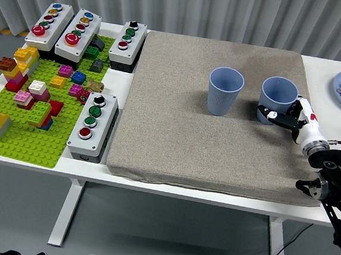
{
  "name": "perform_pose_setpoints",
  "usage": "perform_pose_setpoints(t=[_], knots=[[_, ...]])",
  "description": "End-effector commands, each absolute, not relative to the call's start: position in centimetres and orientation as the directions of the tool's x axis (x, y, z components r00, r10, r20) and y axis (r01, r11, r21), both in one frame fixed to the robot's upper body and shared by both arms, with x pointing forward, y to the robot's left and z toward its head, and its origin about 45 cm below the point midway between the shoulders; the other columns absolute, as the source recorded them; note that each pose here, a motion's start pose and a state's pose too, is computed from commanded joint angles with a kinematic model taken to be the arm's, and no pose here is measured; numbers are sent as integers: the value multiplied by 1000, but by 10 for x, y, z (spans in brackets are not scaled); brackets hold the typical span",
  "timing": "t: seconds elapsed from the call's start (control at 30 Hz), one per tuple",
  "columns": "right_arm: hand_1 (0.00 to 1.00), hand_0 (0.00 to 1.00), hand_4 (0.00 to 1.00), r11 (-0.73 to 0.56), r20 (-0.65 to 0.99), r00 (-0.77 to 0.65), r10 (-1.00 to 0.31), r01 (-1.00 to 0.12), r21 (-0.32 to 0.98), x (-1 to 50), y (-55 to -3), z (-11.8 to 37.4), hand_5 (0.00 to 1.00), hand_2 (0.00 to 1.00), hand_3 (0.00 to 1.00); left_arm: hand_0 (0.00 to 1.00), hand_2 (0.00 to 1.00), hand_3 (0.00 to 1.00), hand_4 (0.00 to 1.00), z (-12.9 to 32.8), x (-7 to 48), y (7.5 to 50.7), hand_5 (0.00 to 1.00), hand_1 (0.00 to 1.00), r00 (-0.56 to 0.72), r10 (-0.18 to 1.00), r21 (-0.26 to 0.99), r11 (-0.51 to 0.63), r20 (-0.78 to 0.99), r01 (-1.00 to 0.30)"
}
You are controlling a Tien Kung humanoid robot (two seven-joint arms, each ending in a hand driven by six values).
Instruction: Pick cup pour cup place
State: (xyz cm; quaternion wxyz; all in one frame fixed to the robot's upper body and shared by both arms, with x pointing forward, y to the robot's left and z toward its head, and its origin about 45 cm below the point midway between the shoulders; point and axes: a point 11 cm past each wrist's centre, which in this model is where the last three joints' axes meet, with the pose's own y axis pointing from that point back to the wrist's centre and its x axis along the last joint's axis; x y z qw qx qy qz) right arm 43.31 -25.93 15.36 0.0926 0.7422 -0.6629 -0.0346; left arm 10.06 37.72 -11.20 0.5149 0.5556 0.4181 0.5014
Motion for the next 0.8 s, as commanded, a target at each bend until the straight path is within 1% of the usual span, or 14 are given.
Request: perform_pose_setpoints(t=[0.07, 0.1, 0.27, 0.3, 0.47, 0.5, 0.67, 0.7, 0.8], knots=[[782, 890, 664, -113, 74, 129, -989, -976, 188, 433, -258, 154, 2, 667, 758, 768, 808, 647, 502, -112, 101, 377, 968, 752, 147, 981, 991, -120, 127, -52], [863, 942, 798, -118, 80, 136, -987, -974, 191, 433, -258, 154, 94, 884, 899, 768, 808, 647, 502, -112, 101, 377, 967, 752, 148, 981, 991, -120, 127, -52], [863, 942, 798, -131, 99, 155, -983, -968, 212, 433, -259, 153, 94, 884, 899, 768, 808, 647, 502, -112, 101, 377, 967, 752, 148, 981, 991, -121, 127, -51], [897, 959, 804, -133, 101, 158, -982, -967, 216, 433, -259, 152, 111, 953, 935, 768, 809, 646, 502, -112, 100, 378, 967, 752, 147, 981, 991, -121, 127, -51], [897, 959, 804, -144, 109, 173, -979, -962, 233, 433, -260, 151, 111, 953, 935, 768, 809, 646, 502, -112, 98, 378, 967, 752, 147, 981, 991, -122, 128, -47], [922, 969, 823, -144, 109, 173, -979, -961, 234, 433, -260, 150, 135, 998, 979, 768, 808, 646, 501, -112, 98, 378, 967, 752, 147, 981, 991, -122, 128, -47], [922, 969, 823, -154, 127, 190, -973, -956, 252, 433, -260, 149, 135, 998, 979, 768, 808, 646, 501, -112, 97, 378, 967, 752, 148, 981, 991, -122, 128, -46], [951, 982, 831, -154, 130, 192, -973, -954, 257, 433, -261, 149, 143, 998, 998, 768, 808, 646, 503, -112, 97, 378, 967, 752, 148, 981, 991, -122, 128, -45], [951, 982, 831, -152, 137, 193, -972, -953, 261, 433, -262, 149, 143, 998, 998, 768, 808, 646, 503, -113, 96, 378, 967, 752, 148, 981, 991, -123, 128, -44]])
